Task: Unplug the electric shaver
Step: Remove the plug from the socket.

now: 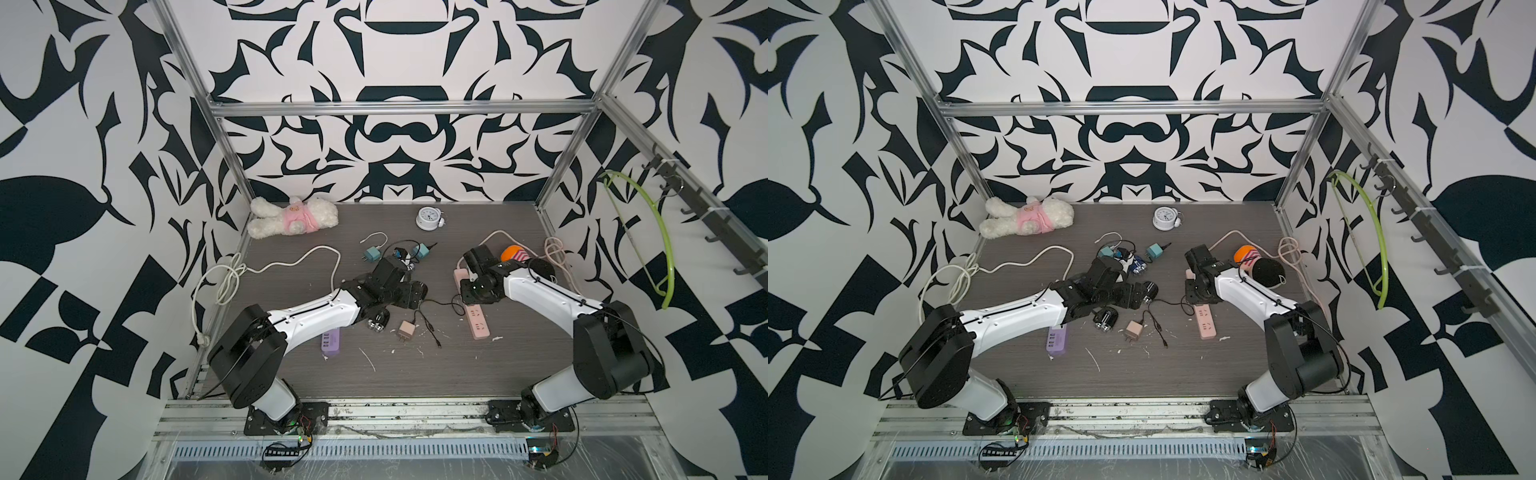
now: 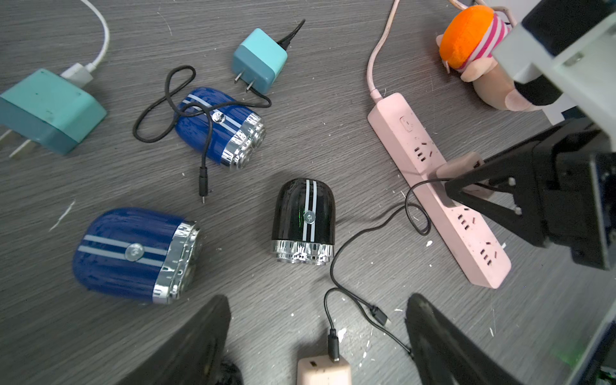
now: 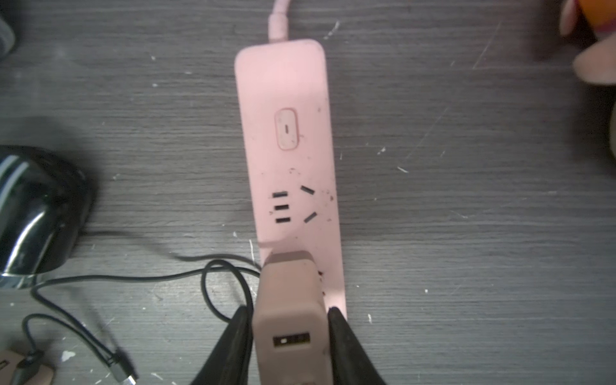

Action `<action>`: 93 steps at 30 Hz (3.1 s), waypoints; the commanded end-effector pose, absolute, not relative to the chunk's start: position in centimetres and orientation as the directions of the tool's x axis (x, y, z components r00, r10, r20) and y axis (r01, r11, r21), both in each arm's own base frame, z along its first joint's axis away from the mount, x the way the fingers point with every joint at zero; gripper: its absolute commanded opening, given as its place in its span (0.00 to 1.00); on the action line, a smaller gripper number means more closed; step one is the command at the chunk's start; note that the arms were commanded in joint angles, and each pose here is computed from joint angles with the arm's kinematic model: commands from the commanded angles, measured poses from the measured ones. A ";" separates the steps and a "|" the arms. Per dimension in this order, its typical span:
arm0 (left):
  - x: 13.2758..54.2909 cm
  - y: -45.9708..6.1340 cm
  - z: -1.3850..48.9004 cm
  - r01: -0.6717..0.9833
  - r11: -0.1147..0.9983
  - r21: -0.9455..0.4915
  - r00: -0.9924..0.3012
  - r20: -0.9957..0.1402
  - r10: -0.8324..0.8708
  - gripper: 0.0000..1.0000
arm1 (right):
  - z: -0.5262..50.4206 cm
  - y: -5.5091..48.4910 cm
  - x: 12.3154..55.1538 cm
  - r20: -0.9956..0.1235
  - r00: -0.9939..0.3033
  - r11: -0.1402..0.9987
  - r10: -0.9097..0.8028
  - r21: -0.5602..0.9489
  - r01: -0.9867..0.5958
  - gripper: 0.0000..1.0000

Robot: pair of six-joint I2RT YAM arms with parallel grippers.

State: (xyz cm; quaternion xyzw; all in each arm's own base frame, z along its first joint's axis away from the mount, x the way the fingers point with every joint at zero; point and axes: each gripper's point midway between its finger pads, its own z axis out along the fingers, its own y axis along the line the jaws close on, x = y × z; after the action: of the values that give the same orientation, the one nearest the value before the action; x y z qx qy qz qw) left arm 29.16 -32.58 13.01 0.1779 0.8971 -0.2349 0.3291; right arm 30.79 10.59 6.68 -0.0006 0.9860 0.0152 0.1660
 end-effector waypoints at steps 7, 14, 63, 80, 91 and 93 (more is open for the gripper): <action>29.2 -34.2 13.9 0.496 0.782 -0.376 -0.713 -0.691 0.120 0.91 | 7.3 10.5 30.5 -0.342 -0.940 0.999 0.008 0.035 -0.004 0.16; 30.3 -38.6 12.8 0.516 0.687 -0.511 -0.754 -0.652 0.081 0.93 | 9.7 11.8 30.1 -0.440 -0.898 0.988 0.006 0.141 -0.062 0.00; 32.6 -46.8 13.2 0.497 0.268 -0.825 -0.858 -0.514 0.009 0.79 | 18.6 16.6 28.4 -0.713 -0.700 0.894 0.041 0.339 -0.293 0.00; 32.9 -46.5 12.4 0.535 0.321 -0.782 -0.831 -0.555 0.033 0.00 | 18.0 16.0 28.1 -0.690 -0.724 0.919 0.008 0.290 -0.266 0.00; 34.0 -45.7 9.5 0.551 0.434 -0.713 -0.808 -0.585 0.064 0.00 | 19.7 14.8 26.6 -0.703 -0.711 0.925 0.028 0.288 -0.249 0.00; 34.2 -45.6 9.1 0.549 0.445 -0.708 -0.808 -0.586 0.063 0.00 | 19.8 14.6 26.2 -0.702 -0.712 0.925 0.032 0.291 -0.245 0.00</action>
State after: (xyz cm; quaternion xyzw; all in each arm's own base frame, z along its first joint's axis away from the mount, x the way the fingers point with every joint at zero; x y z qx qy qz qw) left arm 32.01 -47.94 14.24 0.1968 0.7629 -0.5705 0.2320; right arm 25.11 14.32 14.16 -0.0612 0.9400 0.1593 0.2954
